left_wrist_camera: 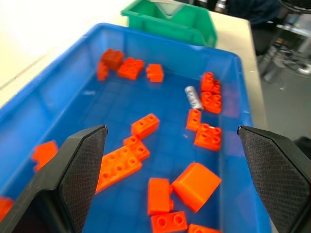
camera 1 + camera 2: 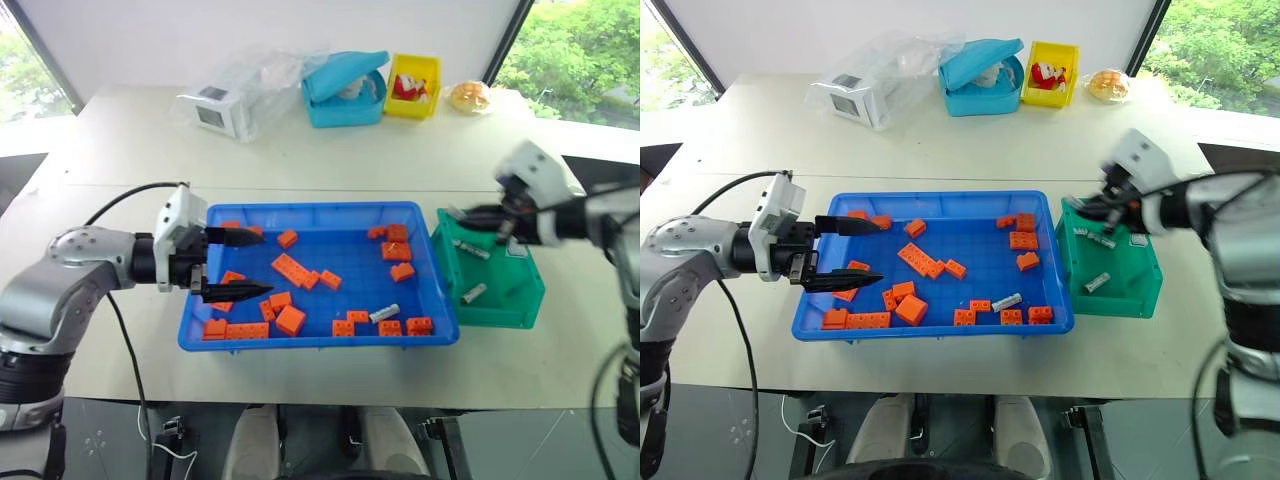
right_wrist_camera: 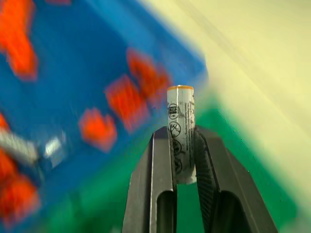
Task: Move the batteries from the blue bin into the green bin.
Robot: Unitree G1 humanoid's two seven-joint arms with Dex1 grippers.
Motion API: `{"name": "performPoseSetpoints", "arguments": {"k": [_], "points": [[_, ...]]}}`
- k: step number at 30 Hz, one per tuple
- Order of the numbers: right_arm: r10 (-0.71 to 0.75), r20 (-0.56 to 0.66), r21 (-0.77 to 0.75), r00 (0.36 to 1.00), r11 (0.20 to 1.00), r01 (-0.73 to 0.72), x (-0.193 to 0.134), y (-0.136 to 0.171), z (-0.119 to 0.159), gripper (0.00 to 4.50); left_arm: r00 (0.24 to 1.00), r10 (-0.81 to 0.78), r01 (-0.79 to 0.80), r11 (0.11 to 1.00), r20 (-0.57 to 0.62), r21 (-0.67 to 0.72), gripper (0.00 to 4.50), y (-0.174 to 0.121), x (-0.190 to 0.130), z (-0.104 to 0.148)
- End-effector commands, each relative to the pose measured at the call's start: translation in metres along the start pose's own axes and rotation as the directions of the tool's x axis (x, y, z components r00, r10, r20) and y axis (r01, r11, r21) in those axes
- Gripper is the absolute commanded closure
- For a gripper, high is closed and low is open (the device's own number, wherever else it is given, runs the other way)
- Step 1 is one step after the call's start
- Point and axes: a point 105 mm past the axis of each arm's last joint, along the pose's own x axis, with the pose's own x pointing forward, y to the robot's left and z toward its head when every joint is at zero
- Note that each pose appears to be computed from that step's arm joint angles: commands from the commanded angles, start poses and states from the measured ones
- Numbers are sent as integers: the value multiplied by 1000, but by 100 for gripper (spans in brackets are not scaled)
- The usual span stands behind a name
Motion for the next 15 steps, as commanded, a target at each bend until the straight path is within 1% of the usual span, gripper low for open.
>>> {"name": "performPoseSetpoints", "arguments": {"k": [1, 3, 4, 6, 8, 10, 12, 14, 15], "points": [[-76, 24, -1, 997, 997, 76, -17, -7, -3, 448, 1000, -26, 25, 999, 8, 44, 0, 2, 3, 8], [-88, 18, 7, 996, 996, 88, -15, -7, -8, 343, 999, -32, 31, 998, 9, 47, 0, 4, 5, 9], [-95, 11, -17, 995, 995, 96, -13, -9, -9, 304, 999, -36, 36, 998, 9, 49, 0, 5, 6, 9], [-96, -1, -94, 995, 991, 96, -11, -11, -6, 203, 999, -45, 44, 998, 9, 52, 0, 5, 7, 10], [-54, 18, -190, 998, 980, 57, -12, -10, 7, 103, 999, -54, 53, 997, 6, 54, 0, 4, 7, 9], [41, 51, -320, 998, 947, -23, -8, -1, 32, 103, 998, -61, 61, 997, 1, 57, 0, 3, 7, 9], [141, 56, -439, 988, 893, -103, -1, 11, 51, 103, 998, -64, 64, 996, -2, 59, 0, 2, 7, 8], [251, 33, -531, 967, 824, -196, 12, 28, 66, 103, 998, -64, 64, 996, -5, 61, 0, 2, 7, 8], [310, 5, -584, 951, 773, -248, 21, 39, 70, 103, 998, -63, 63, 996, -5, 62, 0, 1, 7, 7]]}}
